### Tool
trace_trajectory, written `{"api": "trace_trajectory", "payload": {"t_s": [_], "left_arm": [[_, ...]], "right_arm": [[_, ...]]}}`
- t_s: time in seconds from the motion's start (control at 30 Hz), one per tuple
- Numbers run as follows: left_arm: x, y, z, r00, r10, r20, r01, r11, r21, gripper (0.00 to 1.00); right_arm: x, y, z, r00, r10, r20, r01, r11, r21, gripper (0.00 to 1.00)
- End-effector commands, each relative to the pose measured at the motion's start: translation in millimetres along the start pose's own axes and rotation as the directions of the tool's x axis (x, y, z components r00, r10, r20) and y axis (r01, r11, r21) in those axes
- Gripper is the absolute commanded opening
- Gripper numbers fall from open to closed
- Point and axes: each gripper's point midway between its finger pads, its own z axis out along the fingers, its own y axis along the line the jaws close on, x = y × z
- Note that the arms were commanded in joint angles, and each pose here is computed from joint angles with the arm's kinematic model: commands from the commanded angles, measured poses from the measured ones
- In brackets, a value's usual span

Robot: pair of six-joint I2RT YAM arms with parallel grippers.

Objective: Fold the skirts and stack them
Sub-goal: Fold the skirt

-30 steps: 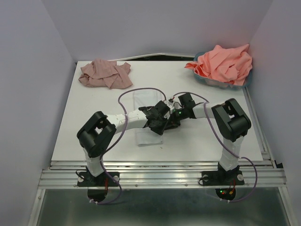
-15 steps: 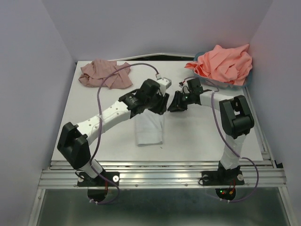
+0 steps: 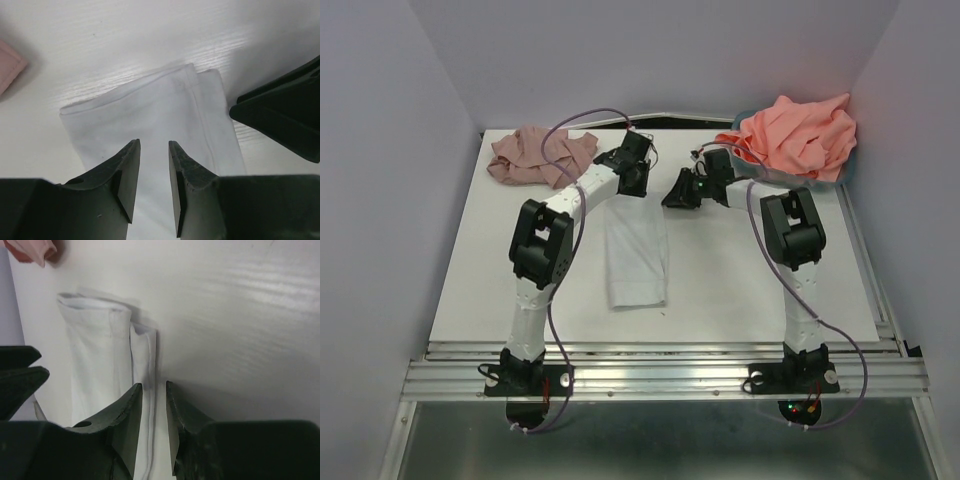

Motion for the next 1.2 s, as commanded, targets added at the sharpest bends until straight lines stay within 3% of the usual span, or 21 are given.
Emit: {"api": "trace_trajectory", "payload": {"t_s": [0.0,0.33,0.73,1.17], "left_arm": [[-59,-15,-29,0.986,-0.015,0.166,0.015,1.000,0.001,0.40],[-38,-24,1,0.991,-0.055,0.121,0.052,0.998,0.023,0.40],[-14,-39,26,0.997,-0.045,0.063,0.042,0.998,0.038,0.44],[0,-44,42,0.999,-0.024,0.038,0.023,1.000,0.008,0.42]], "right_arm": [[-28,9,14,0.995,-0.031,0.090,0.033,0.999,-0.024,0.31],[-20,-2,25,0.997,0.010,0.076,-0.008,0.999,-0.031,0.27],[-17,-4,32,0.997,0.046,0.063,-0.043,0.998,-0.052,0.12],[-14,-4,33,0.997,0.051,0.057,-0.048,0.997,-0.062,0.11]]}}
